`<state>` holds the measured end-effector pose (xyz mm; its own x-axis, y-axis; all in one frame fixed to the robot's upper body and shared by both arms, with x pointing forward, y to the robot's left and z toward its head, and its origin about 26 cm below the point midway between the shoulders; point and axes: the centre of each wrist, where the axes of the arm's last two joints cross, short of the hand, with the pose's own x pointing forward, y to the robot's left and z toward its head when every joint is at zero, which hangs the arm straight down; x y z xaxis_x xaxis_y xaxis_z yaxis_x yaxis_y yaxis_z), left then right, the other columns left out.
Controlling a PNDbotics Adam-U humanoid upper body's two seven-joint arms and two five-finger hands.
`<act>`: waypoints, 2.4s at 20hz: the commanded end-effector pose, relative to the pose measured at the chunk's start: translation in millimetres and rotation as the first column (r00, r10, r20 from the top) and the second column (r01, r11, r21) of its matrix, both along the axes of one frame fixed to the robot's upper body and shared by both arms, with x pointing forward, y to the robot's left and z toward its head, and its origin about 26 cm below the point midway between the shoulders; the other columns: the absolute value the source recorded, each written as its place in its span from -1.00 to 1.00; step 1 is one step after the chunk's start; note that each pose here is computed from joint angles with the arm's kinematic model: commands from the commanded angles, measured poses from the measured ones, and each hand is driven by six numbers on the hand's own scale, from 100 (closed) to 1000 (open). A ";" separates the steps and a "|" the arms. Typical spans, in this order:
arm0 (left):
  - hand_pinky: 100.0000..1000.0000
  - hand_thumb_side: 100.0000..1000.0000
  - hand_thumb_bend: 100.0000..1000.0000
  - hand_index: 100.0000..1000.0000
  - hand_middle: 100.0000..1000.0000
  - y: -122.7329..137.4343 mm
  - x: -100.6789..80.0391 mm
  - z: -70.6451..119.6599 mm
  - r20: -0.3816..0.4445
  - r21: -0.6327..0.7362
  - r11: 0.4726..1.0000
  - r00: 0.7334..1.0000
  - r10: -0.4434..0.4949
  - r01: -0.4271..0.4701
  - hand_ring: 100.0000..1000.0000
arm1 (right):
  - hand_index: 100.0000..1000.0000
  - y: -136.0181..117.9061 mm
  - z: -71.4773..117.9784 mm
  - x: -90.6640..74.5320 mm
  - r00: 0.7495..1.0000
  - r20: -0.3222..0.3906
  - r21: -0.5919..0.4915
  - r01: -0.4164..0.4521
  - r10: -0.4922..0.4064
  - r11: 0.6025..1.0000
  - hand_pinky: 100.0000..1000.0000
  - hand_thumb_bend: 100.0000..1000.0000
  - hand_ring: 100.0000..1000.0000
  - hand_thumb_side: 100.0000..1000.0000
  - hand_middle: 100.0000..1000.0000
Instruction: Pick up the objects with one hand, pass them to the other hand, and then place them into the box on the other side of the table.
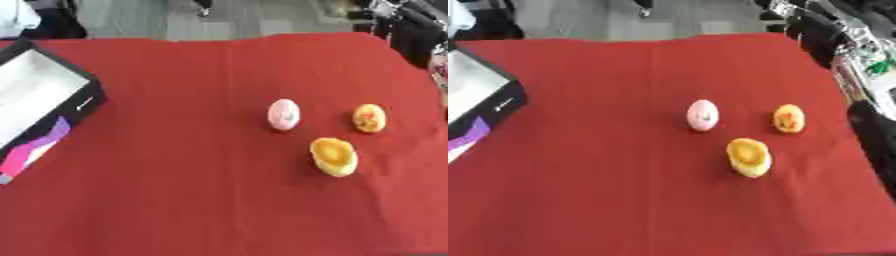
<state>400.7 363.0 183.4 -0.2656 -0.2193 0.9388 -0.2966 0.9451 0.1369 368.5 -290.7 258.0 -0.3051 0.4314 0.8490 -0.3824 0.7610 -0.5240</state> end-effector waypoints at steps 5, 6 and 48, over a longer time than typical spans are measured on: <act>0.60 0.20 0.80 0.60 0.63 16.4 -8.0 17.9 0.018 0.066 0.998 1.000 0.018 -0.019 0.63 | 0.90 15.2 36.2 -62.9 0.991 -0.038 -0.412 -0.131 0.127 0.902 0.79 -0.05 0.72 -0.49 0.72; 0.60 0.20 0.80 0.60 0.63 16.9 -8.5 17.4 0.015 0.069 0.997 1.000 0.017 -0.018 0.63 | 0.91 16.5 36.6 -67.8 0.991 -0.038 -0.439 -0.131 0.128 0.889 0.79 -0.02 0.71 -0.53 0.71; 0.63 0.20 0.79 0.58 0.61 8.4 -13.0 13.2 0.017 0.066 0.998 1.000 -0.013 0.012 0.62 | 0.62 3.1 -109.7 -45.5 0.989 -0.052 -0.696 0.061 -0.136 0.715 0.68 0.16 0.54 -0.77 0.39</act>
